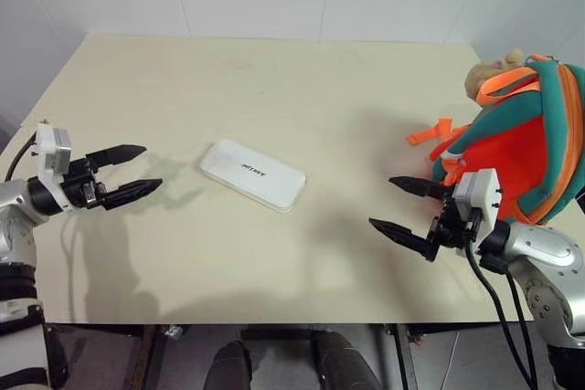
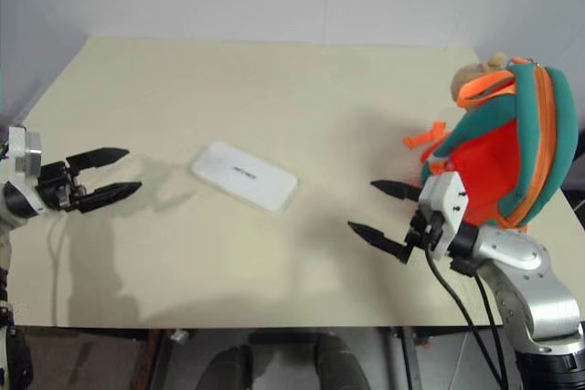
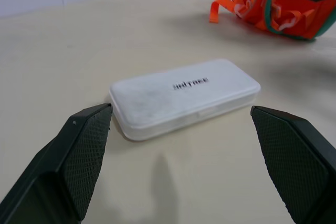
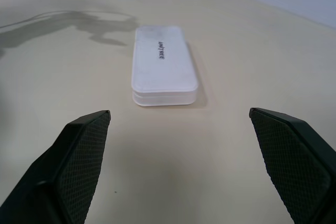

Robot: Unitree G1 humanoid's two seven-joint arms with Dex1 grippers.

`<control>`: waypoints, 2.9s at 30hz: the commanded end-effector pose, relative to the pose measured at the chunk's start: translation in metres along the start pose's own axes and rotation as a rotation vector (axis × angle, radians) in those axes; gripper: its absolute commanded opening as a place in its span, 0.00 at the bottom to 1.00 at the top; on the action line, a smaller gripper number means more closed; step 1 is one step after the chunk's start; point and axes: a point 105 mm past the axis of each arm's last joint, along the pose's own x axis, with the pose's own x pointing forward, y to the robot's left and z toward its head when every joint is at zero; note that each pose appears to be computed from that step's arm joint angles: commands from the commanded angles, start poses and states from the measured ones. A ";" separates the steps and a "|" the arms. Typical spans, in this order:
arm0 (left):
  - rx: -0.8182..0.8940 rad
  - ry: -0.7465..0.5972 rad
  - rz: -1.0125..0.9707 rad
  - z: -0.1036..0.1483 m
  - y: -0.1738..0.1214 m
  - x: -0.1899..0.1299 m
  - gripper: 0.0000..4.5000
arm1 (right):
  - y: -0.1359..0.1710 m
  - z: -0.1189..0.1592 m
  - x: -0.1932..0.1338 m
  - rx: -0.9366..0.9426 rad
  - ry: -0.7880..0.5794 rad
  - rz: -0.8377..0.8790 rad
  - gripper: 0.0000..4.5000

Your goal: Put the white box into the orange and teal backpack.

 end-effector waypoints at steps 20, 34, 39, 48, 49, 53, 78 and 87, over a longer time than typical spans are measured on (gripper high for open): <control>0.054 0.099 0.333 -0.026 0.043 0.021 0.37 | -0.016 -0.017 0.057 -0.050 0.096 -0.152 0.40; -0.165 0.004 0.400 -0.037 0.065 0.070 0.00 | -0.002 -0.047 0.108 -0.071 0.177 -0.294 0.00; -0.247 0.054 0.357 -0.051 0.057 0.085 0.00 | -0.002 -0.050 0.116 -0.077 0.187 -0.315 0.00; -0.312 0.053 0.321 -0.056 0.050 0.104 0.00 | 0.006 -0.049 0.133 -0.066 0.169 -0.283 0.00; -0.318 0.051 0.301 -0.056 0.047 0.106 0.00 | 0.007 -0.048 0.134 -0.065 0.166 -0.278 0.00; -0.330 0.045 0.218 -0.054 0.039 0.111 0.00 | 0.021 -0.043 0.140 -0.053 0.149 -0.176 0.00; -0.436 0.329 -0.328 -0.087 -0.048 0.101 0.00 | 0.042 -0.034 0.098 -0.111 0.243 0.203 0.00; -0.403 0.371 -0.326 -0.087 -0.056 0.096 0.00 | 0.034 -0.041 0.090 -0.145 0.287 0.183 0.00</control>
